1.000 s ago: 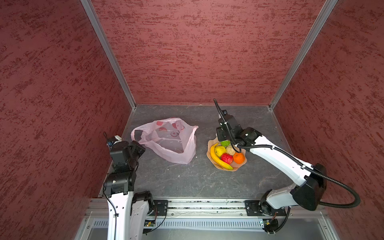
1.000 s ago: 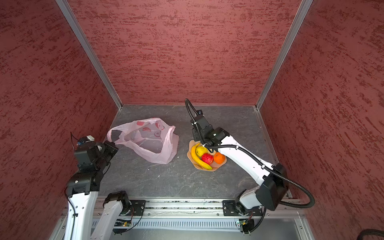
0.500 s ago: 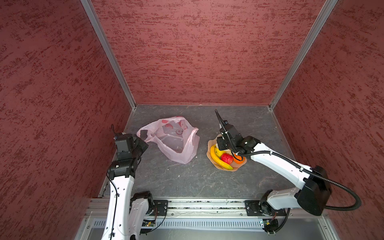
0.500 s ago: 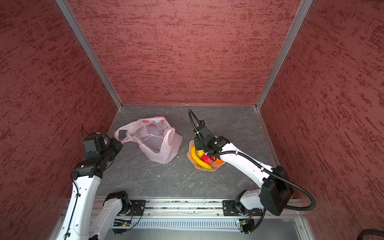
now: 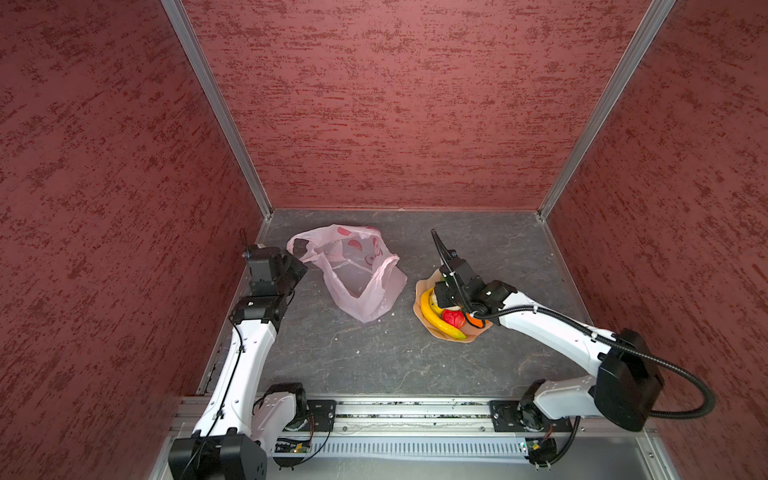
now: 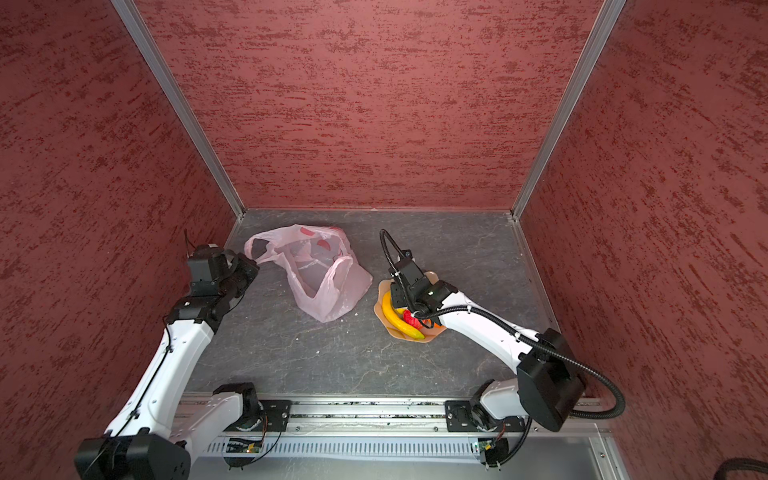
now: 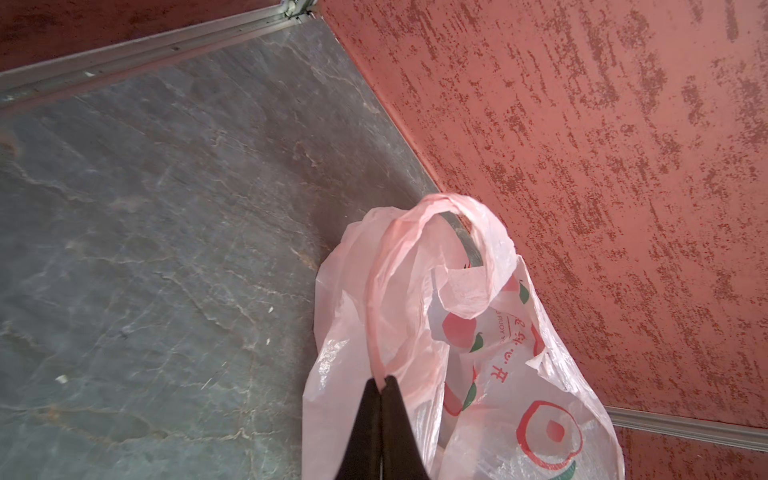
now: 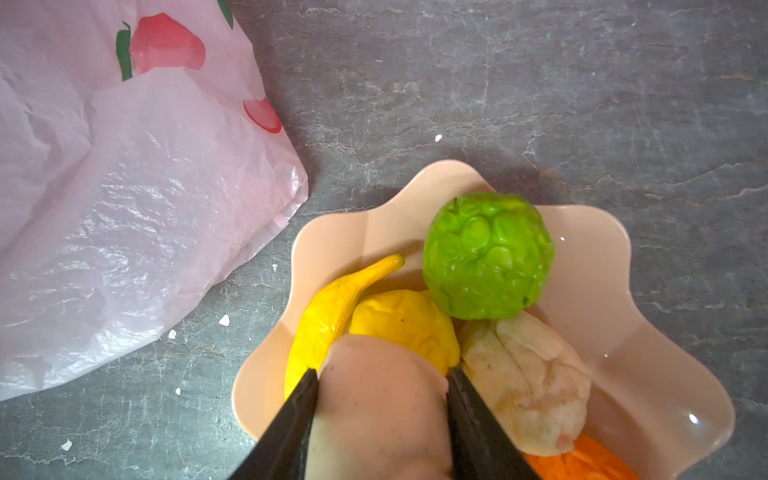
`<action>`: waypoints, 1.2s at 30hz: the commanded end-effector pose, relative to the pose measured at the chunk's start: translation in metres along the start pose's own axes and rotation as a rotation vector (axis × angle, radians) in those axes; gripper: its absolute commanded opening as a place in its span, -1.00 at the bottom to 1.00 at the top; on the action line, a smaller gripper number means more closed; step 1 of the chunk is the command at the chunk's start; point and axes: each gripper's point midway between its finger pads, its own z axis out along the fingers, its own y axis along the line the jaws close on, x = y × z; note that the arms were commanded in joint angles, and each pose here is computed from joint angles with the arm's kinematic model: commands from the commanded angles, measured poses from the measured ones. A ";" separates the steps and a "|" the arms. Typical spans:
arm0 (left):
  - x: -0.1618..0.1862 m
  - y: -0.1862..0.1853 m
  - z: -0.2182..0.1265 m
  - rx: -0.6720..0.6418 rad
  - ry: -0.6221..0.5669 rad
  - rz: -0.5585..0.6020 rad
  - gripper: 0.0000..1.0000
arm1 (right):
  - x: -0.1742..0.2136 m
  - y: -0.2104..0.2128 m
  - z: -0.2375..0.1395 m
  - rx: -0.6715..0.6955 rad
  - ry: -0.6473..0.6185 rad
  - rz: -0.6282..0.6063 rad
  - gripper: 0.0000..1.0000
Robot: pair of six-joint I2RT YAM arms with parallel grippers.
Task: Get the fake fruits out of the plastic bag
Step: 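Carry the pale fruit to the bowl while the left gripper stands the bag up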
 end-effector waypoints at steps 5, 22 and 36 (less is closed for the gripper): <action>-0.020 -0.048 0.023 0.099 -0.089 -0.004 -1.00 | 0.001 -0.008 0.001 -0.020 -0.030 0.069 -0.49; -0.037 -0.112 0.074 0.212 -0.089 0.016 -1.00 | 0.003 -0.019 -0.005 -0.017 -0.052 0.088 -0.02; -0.058 -0.149 0.113 0.247 -0.071 0.071 -1.00 | 0.008 -0.026 -0.005 0.001 -0.045 0.094 0.06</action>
